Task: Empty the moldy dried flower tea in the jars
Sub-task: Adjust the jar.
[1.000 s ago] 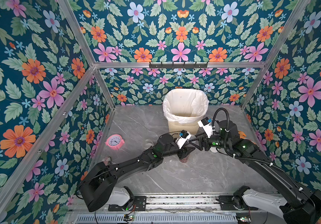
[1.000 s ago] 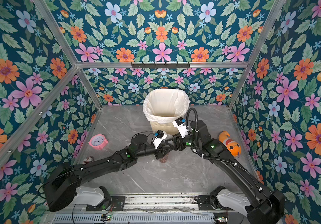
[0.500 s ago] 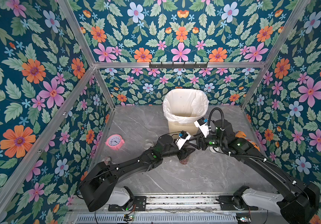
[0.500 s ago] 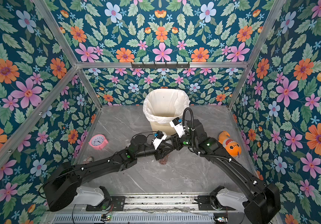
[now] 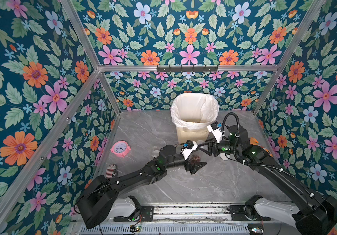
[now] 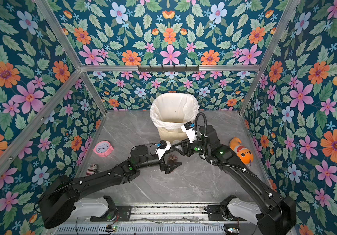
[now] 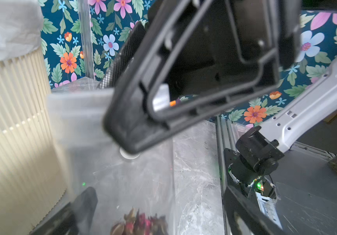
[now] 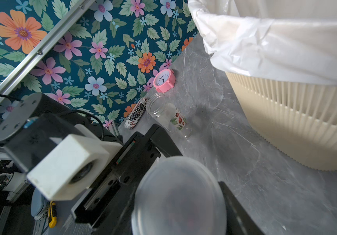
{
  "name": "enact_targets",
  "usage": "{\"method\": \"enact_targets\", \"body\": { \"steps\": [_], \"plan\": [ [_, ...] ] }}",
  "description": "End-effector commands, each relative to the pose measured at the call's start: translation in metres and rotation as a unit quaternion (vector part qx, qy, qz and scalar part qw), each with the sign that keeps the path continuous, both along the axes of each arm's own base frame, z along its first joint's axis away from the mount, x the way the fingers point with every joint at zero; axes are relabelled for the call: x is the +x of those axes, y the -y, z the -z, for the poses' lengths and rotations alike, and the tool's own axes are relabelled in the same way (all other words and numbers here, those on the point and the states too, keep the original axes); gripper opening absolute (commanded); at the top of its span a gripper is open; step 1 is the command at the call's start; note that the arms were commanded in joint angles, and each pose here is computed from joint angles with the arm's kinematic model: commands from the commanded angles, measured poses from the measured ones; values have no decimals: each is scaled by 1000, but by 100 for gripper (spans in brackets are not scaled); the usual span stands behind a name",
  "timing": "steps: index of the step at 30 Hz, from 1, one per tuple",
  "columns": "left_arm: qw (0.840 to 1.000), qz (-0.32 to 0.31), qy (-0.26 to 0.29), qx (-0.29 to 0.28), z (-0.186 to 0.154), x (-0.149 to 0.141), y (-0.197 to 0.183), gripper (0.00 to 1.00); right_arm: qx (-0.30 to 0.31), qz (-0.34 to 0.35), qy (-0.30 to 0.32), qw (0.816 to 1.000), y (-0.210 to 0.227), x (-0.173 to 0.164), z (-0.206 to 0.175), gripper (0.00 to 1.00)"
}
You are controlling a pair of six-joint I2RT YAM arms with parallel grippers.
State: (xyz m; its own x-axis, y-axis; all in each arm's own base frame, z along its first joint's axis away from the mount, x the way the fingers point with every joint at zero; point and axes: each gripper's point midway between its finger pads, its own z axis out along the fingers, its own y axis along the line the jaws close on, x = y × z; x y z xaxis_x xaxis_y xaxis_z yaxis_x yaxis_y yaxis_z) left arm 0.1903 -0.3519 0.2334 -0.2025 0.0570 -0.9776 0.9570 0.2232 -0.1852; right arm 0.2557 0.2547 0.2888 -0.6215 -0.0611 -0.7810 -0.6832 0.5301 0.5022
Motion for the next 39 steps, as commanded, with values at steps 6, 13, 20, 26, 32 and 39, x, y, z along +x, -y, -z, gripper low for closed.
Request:
{"method": "enact_targets", "body": {
  "steps": [6,13,20,26,32,39],
  "plan": [
    [997,33,-8,-65,-15,-6,-6,99,49,1,27,998,-1,0,-26,36],
    [995,71,-15,-74,-9,-16,-1,95,79,-3,38,996,-1,-5,-37,36],
    [995,74,-19,-60,-2,-12,4,84,94,-18,33,995,-6,-8,-41,36],
    [995,76,-22,-60,-2,-10,2,67,93,-18,32,995,-6,-7,-40,36],
    [995,75,-19,-62,-5,-9,0,60,90,-19,36,995,-7,-6,-41,43],
    [997,54,-13,-48,0,-2,-2,59,64,22,1,998,4,6,-36,77]
  ]
}}
